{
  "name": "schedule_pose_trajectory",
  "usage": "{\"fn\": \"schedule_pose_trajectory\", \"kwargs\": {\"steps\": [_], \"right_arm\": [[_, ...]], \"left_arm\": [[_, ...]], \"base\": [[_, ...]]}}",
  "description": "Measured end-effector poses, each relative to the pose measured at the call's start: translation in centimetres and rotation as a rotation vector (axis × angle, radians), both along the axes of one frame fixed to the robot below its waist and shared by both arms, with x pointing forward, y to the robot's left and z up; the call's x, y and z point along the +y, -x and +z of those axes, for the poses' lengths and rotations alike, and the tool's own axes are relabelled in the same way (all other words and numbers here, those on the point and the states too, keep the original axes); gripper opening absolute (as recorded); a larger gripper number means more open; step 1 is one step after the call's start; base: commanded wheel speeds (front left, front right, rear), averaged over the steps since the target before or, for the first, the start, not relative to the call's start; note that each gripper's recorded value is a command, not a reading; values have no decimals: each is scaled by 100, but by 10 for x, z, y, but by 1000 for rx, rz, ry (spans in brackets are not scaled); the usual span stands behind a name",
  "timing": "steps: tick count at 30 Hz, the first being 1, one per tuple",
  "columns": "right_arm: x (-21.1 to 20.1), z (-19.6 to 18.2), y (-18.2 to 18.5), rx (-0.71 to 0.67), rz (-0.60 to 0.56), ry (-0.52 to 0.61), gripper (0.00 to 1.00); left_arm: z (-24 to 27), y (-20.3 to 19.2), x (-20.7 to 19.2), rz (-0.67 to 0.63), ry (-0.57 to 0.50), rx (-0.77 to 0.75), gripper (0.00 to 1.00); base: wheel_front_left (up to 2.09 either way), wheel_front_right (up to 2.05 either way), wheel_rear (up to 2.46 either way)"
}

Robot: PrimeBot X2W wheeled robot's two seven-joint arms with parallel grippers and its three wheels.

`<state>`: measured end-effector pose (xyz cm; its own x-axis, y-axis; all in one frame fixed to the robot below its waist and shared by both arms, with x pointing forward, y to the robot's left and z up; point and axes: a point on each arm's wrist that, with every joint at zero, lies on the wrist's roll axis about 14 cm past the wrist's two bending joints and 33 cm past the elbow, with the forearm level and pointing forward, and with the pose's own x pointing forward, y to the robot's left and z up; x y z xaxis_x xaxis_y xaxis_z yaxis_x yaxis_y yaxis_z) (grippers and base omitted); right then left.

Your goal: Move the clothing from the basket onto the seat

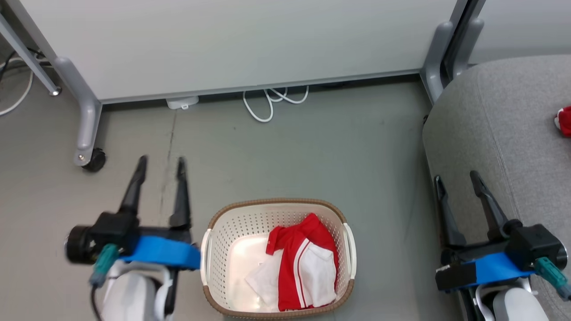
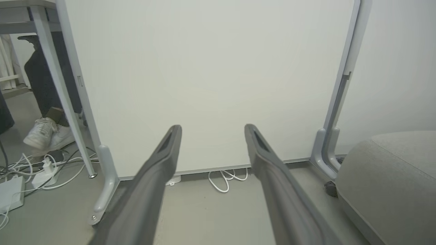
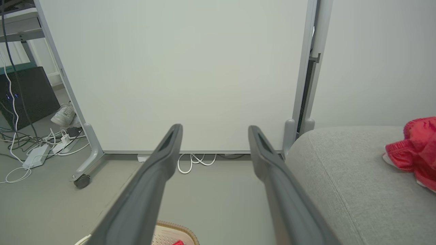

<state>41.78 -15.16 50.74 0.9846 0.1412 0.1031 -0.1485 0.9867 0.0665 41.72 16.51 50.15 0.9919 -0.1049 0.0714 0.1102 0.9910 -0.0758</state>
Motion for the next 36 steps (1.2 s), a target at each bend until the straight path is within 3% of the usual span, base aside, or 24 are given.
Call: {"fn": "schedule_pose_trajectory", "kwargs": {"steps": [9,18,26,36], "right_arm": [[-3,8,-31,-44,-9,10,100],[-27,-8,-62,-33,-66,30,100],[-40,-41,-79,25,-93,59,100],[-40,-86,-97,97,-75,84,100]], "left_arm": [[-17,-48,-76,-271,3,47,100],[-101,-74,-131,-490,-43,257,100],[-198,-67,-157,-623,-103,506,100],[-299,-40,-159,-716,-177,793,100]], "base": [[0,0,0],[0,0,0],[0,0,0],[0,0,0]]}}
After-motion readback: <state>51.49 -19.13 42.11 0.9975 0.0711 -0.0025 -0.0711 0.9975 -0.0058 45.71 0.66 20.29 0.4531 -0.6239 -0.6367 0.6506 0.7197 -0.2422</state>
